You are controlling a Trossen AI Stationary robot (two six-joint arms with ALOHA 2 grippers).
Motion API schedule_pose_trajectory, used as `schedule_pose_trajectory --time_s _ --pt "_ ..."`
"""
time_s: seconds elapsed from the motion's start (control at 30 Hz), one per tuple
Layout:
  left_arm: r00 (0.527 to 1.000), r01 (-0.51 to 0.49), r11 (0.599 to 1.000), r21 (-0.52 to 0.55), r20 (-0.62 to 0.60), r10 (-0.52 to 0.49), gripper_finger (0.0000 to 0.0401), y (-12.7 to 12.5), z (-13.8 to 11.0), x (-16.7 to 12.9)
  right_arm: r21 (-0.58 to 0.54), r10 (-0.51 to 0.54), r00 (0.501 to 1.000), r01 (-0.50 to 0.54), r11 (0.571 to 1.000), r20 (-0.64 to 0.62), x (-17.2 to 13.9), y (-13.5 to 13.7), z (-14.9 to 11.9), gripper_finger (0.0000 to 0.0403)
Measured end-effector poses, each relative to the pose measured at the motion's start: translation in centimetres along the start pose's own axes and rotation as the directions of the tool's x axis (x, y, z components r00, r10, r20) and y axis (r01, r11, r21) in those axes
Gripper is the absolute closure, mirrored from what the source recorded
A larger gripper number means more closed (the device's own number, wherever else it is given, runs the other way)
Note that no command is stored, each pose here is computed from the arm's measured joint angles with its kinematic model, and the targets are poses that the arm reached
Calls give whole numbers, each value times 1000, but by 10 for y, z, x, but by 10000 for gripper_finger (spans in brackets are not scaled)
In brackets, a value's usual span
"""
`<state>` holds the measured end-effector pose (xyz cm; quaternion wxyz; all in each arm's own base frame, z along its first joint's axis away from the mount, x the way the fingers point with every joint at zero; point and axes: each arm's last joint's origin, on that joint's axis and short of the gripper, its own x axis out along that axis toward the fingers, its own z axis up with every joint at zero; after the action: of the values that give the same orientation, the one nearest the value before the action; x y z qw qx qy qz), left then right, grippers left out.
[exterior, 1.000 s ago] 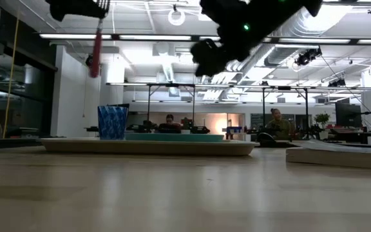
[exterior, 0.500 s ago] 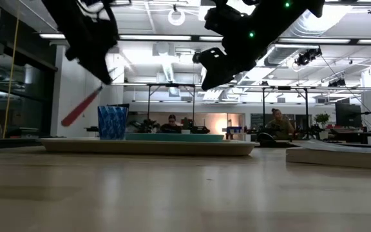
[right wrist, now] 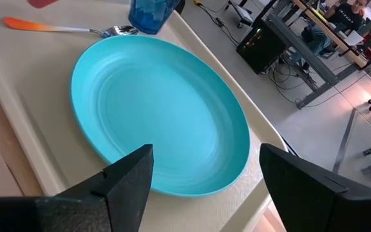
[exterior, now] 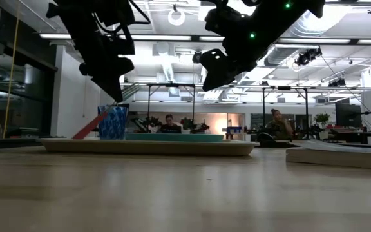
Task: Pick and place plate/cup/fork/spoon on tray
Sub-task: Put the pink fork on the white tray beside the orange spoon
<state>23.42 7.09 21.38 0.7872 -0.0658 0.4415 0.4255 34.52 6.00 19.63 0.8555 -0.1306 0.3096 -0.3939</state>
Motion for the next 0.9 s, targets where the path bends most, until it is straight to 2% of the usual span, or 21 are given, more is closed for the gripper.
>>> schedule_pose_trajectory --time_s 0.33,0.9 --pt "999 36 999 19 -14 -36 401 -12 -5 0 6 0 1000 0 1000 1 0 0 0 128" --pt "997 69 998 -7 38 -68 401 -16 0 -1 7 0 1000 -1 1000 1 0 0 0 128"
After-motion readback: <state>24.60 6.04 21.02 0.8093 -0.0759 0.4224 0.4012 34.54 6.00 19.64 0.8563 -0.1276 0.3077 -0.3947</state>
